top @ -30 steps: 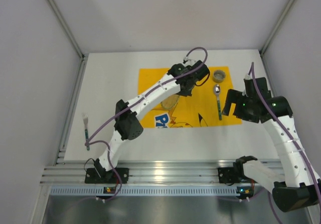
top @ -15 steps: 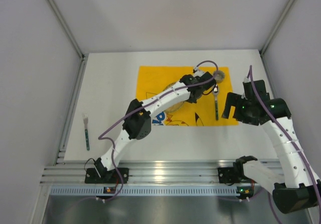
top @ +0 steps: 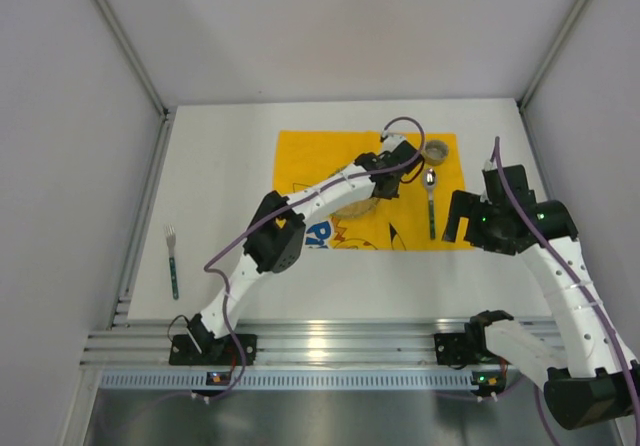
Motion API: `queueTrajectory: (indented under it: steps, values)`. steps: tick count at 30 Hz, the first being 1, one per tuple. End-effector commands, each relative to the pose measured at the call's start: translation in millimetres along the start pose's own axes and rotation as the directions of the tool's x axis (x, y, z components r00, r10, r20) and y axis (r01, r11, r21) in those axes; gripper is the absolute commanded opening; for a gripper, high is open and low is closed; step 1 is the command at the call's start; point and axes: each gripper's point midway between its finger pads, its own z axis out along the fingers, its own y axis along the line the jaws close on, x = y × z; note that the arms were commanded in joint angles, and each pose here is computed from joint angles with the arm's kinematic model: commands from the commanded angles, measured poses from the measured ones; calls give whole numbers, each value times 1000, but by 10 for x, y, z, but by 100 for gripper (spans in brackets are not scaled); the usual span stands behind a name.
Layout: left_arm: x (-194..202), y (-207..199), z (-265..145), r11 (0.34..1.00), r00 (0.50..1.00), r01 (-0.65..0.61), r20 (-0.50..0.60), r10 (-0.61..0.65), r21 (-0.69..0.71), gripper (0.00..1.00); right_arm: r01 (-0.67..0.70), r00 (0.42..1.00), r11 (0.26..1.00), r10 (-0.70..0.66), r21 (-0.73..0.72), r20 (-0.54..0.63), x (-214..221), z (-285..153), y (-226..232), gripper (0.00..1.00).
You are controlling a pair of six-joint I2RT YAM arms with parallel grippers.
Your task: Set the dinner table for one person
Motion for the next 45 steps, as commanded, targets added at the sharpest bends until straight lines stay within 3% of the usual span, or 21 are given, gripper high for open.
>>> queueTrajectory:
  steps: [1, 3, 4, 5, 8, 12, 15, 16, 17, 19, 21, 26, 27, 28, 30, 31, 33, 34, 39, 44, 45]
  values:
    - [235, -770, 319, 910, 962, 265, -151, -227, 320, 11, 20, 999, 1000, -19, -14, 38, -47, -22, 22, 100]
    - [191, -816, 305, 900, 961, 272, -144, -236, 342, 32, 23, 999, 1000, -22, -16, 38, -44, -18, 27, 100]
    - [160, -839, 283, 895, 962, 269, -139, -234, 356, 47, 24, 999, 1000, -24, -12, 37, -45, -11, 22, 100]
    - [129, -854, 252, 892, 962, 272, -135, -238, 362, 54, 24, 999, 1000, -24, -14, 37, -44, -11, 24, 100]
    - [-22, -816, 140, 886, 960, 281, -114, -257, 368, 66, 27, 999, 1000, -26, -14, 37, -47, 7, 30, 100]
    - [-295, -504, -156, 907, 958, 282, -50, -281, 313, 73, 31, 999, 999, -31, -12, 36, -55, 13, 29, 100]
    - [-434, 11, -413, 916, 946, 317, -13, -324, 246, 73, 31, 999, 999, -31, -11, 40, -59, 18, 29, 100]
    - [-275, 297, -345, 926, 943, 331, -34, -331, 183, 73, 33, 999, 999, -32, -12, 41, -65, 22, 31, 100]
    - [-456, 487, -621, 912, 930, 358, 14, -368, 200, 73, 34, 999, 999, -34, -12, 41, -71, 32, 34, 100]
    - [-234, 1000, -596, 911, 917, 397, 2, -400, 116, 74, 35, 998, 999, -35, -15, 43, -82, 36, 45, 100]
    - [-292, 1407, -912, 889, 889, 447, 60, -453, 96, 74, 35, 998, 999, -34, -20, 46, -103, 46, 61, 100]
    - [220, 2645, -1303, 811, 822, 568, 131, -554, -139, 77, 42, 999, 998, -40, -55, 37, -122, 58, 146, 100]
    - [530, 2845, -1339, 795, 827, 558, 81, -556, -237, 78, 44, 999, 997, -41, -61, 34, -126, 59, 163, 100]
    - [621, 3170, -1417, 739, 794, 598, 107, -598, -309, 81, 45, 999, 997, -43, -66, 33, -127, 65, 178, 100]
    - [1049, 3465, -1426, 698, 780, 578, 34, -625, -423, 81, 43, 999, 997, -41, -71, 30, -129, 67, 191, 100]
    - [1220, 3703, -1471, 642, 738, 603, 26, -674, -473, 81, 45, 999, 996, -43, -71, 27, -130, 76, 196, 100]
    - [1552, 3888, -1481, 600, 698, 605, -13, -716, -523, 80, 46, 999, 996, -44, -71, 22, -128, 88, 203, 100]
    - [1610, 4074, -1542, 535, 649, 655, 34, -760, -533, 79, 49, 999, 994, -48, -96, 14, -111, 77, 248, 100]
    - [1974, 4389, -1649, 385, 512, 719, 67, -856, -578, 77, 55, 998, 993, -55, -103, 6, -124, 73, 284, 100]
    - [2074, 4646, -1688, 347, 496, 706, 80, -865, -618, 77, 67, 998, 991, -67, -111, 2, -160, 40, 334, 100]
    - [2116, 4735, -1698, 321, 471, 718, 93, -877, -618, 78, 69, 998, 992, -69, -107, 3, -166, 40, 332, 100]
